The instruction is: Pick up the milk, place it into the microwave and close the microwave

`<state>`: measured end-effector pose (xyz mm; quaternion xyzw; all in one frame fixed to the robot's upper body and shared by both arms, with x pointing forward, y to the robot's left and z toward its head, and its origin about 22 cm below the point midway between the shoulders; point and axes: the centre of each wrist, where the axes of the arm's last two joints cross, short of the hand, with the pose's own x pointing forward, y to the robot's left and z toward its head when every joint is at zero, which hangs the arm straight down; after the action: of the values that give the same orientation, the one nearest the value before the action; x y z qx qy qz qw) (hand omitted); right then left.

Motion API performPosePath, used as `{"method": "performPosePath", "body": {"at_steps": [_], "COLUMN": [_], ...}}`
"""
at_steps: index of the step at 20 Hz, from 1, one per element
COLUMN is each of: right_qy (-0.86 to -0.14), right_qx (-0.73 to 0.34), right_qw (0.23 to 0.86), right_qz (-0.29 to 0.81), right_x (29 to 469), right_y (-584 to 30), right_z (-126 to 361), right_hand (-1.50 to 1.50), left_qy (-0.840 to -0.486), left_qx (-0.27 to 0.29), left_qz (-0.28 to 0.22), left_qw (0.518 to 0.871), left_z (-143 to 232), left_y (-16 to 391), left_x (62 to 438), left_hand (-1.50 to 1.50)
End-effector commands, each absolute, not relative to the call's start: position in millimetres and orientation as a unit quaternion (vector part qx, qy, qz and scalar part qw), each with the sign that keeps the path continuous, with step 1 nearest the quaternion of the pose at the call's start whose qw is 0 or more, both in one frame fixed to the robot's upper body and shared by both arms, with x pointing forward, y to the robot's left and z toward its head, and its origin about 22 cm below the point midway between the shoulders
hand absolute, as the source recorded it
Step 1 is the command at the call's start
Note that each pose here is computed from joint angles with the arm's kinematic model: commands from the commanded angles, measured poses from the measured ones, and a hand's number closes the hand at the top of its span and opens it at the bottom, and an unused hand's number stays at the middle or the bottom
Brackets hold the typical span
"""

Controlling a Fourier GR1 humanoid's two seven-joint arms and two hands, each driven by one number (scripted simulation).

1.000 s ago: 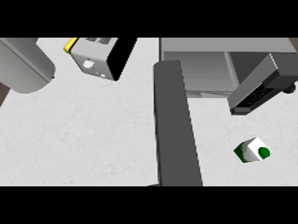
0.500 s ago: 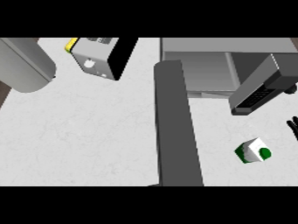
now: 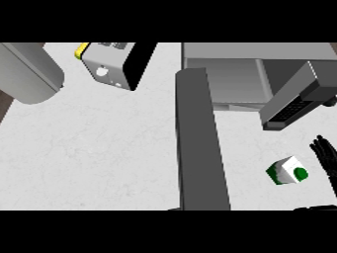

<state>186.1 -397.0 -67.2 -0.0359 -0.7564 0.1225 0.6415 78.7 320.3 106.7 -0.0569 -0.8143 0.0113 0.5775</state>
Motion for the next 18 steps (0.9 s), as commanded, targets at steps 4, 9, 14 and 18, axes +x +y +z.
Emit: {"method": "performPosePath", "body": {"at_steps": [4,9,14,18], "right_qy": [-0.749,-0.752,-0.750,-0.758], "right_qx": [-0.047,-0.044,-0.033,-0.013], "right_qw": [0.640,0.634,0.641,0.639], "right_qz": [0.163,0.174,0.162,0.131], "right_x": [190,196,211,191], "right_y": [-398,-398,-392,-393], "right_z": [-111,-128,-134,-146], "right_hand": [-1.50,-1.50,-1.50,-1.50], "left_qy": [-0.832,-0.831,-0.829,-0.834], "left_qx": [-0.078,-0.086,-0.082,-0.078], "left_qz": [0.008,0.004,0.007,0.009], "left_qw": [0.550,0.549,0.553,0.546], "left_z": [118,126,119,116], "left_y": [319,325,325,334], "left_x": [60,69,62,59], "left_hand": [-1.50,-1.50,-1.50,-1.50]}}
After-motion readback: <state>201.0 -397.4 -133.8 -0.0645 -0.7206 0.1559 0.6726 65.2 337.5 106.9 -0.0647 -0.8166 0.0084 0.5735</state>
